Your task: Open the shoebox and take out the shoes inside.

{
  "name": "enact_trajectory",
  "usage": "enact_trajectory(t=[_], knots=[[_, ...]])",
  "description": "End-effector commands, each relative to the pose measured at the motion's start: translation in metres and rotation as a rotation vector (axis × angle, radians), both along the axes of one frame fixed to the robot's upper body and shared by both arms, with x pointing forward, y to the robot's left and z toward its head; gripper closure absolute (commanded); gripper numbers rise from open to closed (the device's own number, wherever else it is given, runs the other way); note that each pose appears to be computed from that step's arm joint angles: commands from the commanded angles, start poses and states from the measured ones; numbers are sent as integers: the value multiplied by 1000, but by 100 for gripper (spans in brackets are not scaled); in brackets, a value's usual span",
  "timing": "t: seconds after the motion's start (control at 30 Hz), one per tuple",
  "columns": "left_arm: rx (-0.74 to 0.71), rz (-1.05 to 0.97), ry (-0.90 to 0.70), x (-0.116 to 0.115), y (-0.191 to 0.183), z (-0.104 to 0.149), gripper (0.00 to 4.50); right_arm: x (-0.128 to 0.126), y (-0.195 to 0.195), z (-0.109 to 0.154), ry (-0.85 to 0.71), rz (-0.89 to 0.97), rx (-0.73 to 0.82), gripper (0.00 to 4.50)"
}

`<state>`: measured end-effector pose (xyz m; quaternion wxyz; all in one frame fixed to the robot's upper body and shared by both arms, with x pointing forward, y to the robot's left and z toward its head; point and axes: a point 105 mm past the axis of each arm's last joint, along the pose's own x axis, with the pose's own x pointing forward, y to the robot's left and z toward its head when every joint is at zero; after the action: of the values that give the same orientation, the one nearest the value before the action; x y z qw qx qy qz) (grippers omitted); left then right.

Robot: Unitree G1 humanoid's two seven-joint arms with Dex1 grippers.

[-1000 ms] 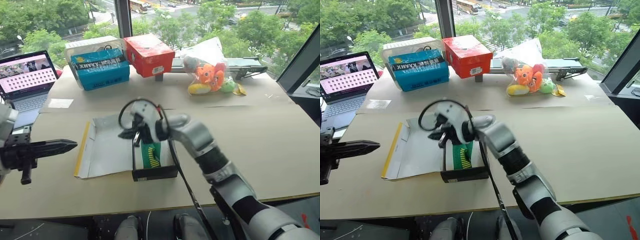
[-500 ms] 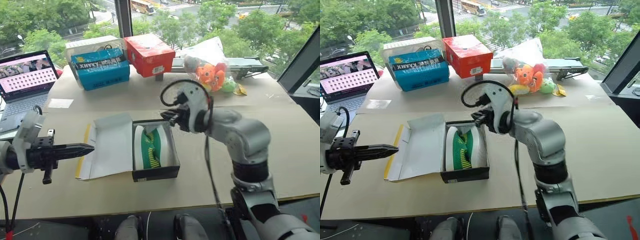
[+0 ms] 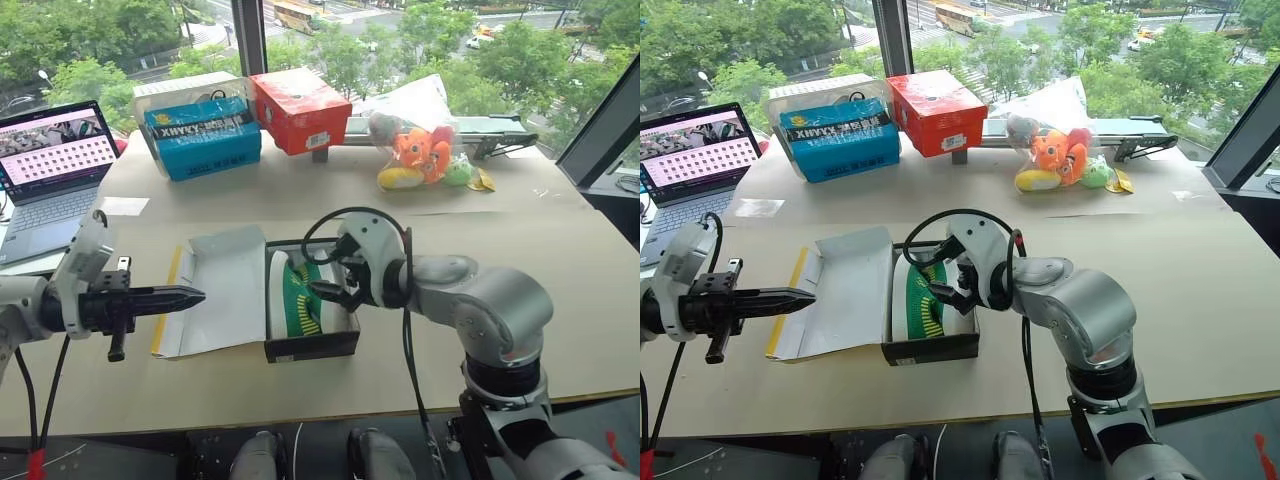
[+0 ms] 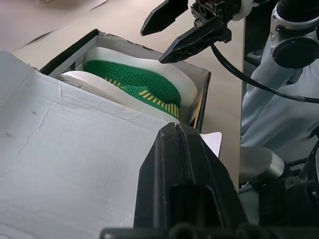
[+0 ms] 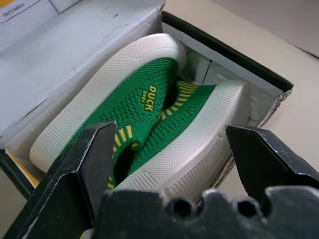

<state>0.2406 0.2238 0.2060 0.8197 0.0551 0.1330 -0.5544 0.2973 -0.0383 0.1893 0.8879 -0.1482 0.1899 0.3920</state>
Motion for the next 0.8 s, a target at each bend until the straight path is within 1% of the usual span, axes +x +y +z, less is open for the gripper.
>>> enact_trajectory(t=[0.03,0.1,0.27,0.43,0.53,0.6,0.7,0.8], knots=[[13,-15,-55,2,-3,9,450,-5,-2,-9,-13,10,-84,33],[14,-13,-57,2,-3,9,450,-5,-4,-20,10,-7,-119,33],[14,-6,-58,2,-4,8,450,-2,-5,-34,57,-43,-128,33],[15,-3,-65,3,-5,9,450,-4,-3,-46,92,-49,-141,33],[16,-1,-70,4,-7,10,450,-5,-2,-48,106,-43,-141,33],[16,-1,-74,4,-8,10,450,-6,-2,-47,99,-34,-147,33],[15,-1,-77,4,-9,12,450,-5,-4,-27,35,-6,-135,33],[17,0,-75,4,-9,11,450,-5,-6,-19,6,3,-148,33]])
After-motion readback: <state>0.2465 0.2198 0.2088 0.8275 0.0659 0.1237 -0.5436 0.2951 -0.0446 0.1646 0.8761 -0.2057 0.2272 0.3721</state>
